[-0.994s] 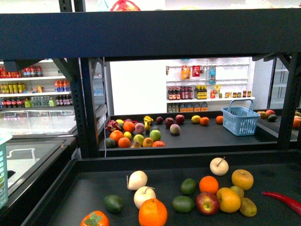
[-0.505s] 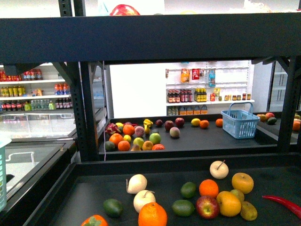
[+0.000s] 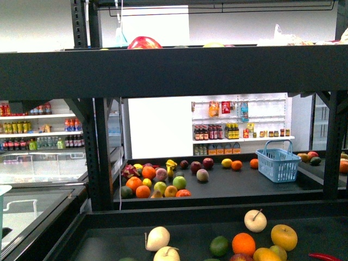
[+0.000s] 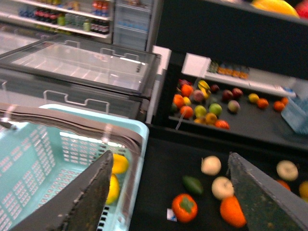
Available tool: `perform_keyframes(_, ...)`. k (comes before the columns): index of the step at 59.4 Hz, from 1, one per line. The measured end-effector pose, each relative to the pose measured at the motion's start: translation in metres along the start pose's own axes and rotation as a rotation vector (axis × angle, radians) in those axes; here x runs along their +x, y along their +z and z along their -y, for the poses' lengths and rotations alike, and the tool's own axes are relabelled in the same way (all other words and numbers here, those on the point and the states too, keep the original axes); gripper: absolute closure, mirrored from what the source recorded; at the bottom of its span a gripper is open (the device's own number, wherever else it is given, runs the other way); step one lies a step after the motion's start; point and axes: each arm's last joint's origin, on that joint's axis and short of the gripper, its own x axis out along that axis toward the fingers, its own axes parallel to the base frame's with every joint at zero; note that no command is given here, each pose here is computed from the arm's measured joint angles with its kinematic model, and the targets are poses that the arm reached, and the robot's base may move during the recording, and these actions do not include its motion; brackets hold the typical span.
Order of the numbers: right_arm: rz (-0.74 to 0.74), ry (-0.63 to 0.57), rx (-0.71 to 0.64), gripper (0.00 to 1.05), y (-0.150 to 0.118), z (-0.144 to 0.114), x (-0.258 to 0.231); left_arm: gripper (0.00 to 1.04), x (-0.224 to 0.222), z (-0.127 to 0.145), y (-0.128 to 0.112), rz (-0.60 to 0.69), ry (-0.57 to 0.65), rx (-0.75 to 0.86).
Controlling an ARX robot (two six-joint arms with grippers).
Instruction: Pick lemon from shelf
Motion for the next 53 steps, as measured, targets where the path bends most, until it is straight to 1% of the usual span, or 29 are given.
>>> perform_keyframes(2,0.0,0.0,0.0,0.07,0.0,0.0,0.0,0.54,-0.008,0.011,-0.01,-0.002,-0.005,0.017)
perform_keyframes(3,0.0,0.0,0.0,0.07,0.0,0.0,0.0,0.57,-0.013,0.017,-0.016,0.001,0.021,0.028)
perform_keyframes(7,0.0,0.0,0.0,0.07,0.0,0.0,0.0,0.7,-0.031,0.033,-0.034,0.005,-0.014,0.052)
perform_keyframes(10,0.0,0.0,0.0,0.07,0.0,0.0,0.0,0.81,-0.041,0.036,-0.047,0.037,-0.044,0.063)
perform_keyframes(11,0.0,0.0,0.0,0.07,0.0,0.0,0.0,0.82,-0.042,0.036,-0.049,0.042,-0.043,0.063)
perform_keyframes(12,0.001,0.0,0.0,0.07,0.0,0.0,0.0,0.88,-0.044,0.036,-0.055,0.057,-0.034,0.062)
perform_keyframes(16,0.0,0.0,0.0,0.07,0.0,0.0,0.0,1.03,-0.043,0.035,-0.074,0.049,-0.034,0.063)
perform_keyframes(23,0.0,0.0,0.0,0.07,0.0,0.0,0.0,1.02,-0.042,0.033,-0.095,0.036,-0.036,0.069)
perform_keyframes(36,0.0,0.0,0.0,0.07,0.0,0.0,0.0,1.02,-0.041,0.032,-0.114,0.037,-0.036,0.069)
perform_keyframes(53,0.0,0.0,0.0,0.07,0.0,0.0,0.0,1.02,-0.04,0.031,-0.128,0.037,-0.036,0.07)
